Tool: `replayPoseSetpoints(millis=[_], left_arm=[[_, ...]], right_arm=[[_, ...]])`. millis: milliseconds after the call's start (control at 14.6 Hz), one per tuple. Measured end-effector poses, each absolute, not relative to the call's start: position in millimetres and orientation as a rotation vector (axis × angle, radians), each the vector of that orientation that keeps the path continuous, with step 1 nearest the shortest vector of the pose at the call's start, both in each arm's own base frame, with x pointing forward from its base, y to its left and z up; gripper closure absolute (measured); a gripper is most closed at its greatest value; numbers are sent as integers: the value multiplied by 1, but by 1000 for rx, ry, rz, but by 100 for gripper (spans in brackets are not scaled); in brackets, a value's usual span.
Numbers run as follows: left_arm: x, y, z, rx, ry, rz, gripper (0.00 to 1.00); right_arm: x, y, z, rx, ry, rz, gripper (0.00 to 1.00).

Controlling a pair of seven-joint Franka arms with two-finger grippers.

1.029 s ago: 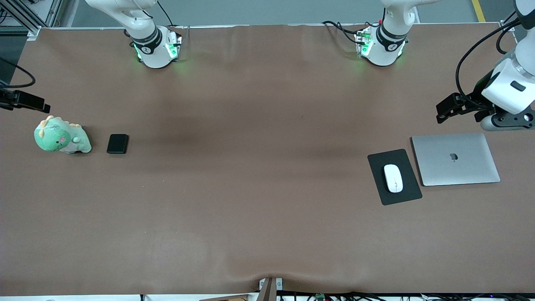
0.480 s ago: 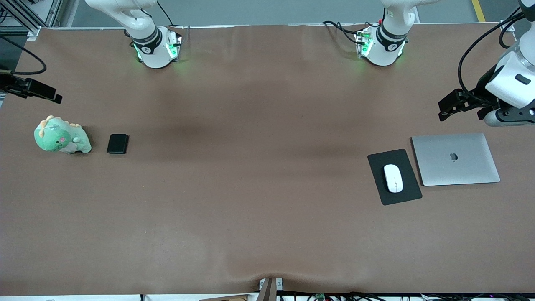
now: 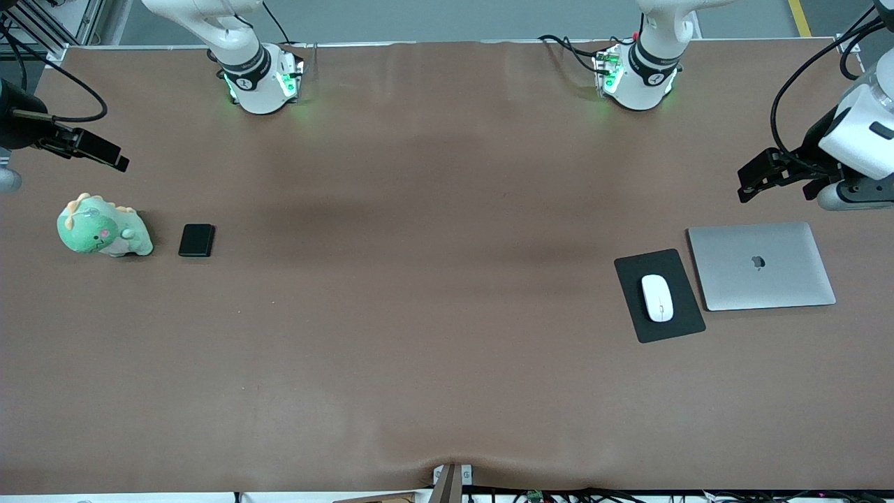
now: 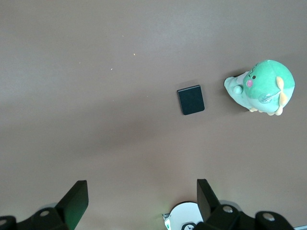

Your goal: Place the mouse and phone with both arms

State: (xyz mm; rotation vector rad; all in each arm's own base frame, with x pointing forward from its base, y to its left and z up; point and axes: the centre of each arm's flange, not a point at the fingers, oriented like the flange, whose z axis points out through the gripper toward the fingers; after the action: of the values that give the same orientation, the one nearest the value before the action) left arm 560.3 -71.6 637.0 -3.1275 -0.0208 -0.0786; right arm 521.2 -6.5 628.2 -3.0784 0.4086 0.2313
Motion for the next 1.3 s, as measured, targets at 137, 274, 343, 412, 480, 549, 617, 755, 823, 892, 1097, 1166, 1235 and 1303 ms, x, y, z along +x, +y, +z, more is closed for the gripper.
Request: replayPoseSetpoints(millis=[137, 274, 343, 412, 480, 549, 617, 755, 823, 892, 1097, 1166, 1235, 1303], left_arm=[[561, -70, 639, -3128, -24, -87, 0], [561, -70, 639, -3128, -24, -87, 0], [561, -70, 639, -3128, -24, -86, 0], [561, -70, 639, -3128, -24, -86, 0], [561, -70, 639, -3128, -24, -85, 0], [561, -70, 639, -3128, -24, -85, 0], [561, -70, 639, -3128, -24, -85, 0], [561, -70, 639, -3128, -24, -84, 0], [561, -70, 639, -3128, -24, -84, 0], [561, -70, 639, -3128, -24, -84, 0], [561, -70, 639, -3128, -24, -84, 0], [561, -70, 639, -3128, -24, -84, 0], [561, -70, 639, -3128, -25, -84, 0], [561, -70, 639, -3128, -25, -84, 0]], right_arm=[[521, -8, 628, -3078, 412, 231, 0], [521, -8, 628, -3078, 406, 229, 0], [521, -8, 628, -3079, 393, 229, 0], [521, -10, 628, -3080, 375, 230, 0], [521, -11, 628, -3080, 363, 231, 0], [521, -13, 627, -3080, 358, 232, 0], [521, -13, 627, -3081, 352, 233, 0], [521, -13, 627, -3084, 292, 232, 0], [521, -13, 626, -3086, 235, 232, 0], [521, -14, 626, -3087, 185, 231, 0], [522, -14, 626, -3087, 89, 225, 0], [522, -14, 626, -3086, 61, 225, 0], [521, -15, 625, -3086, 50, 225, 0], [521, -16, 625, -3085, 44, 225, 0]])
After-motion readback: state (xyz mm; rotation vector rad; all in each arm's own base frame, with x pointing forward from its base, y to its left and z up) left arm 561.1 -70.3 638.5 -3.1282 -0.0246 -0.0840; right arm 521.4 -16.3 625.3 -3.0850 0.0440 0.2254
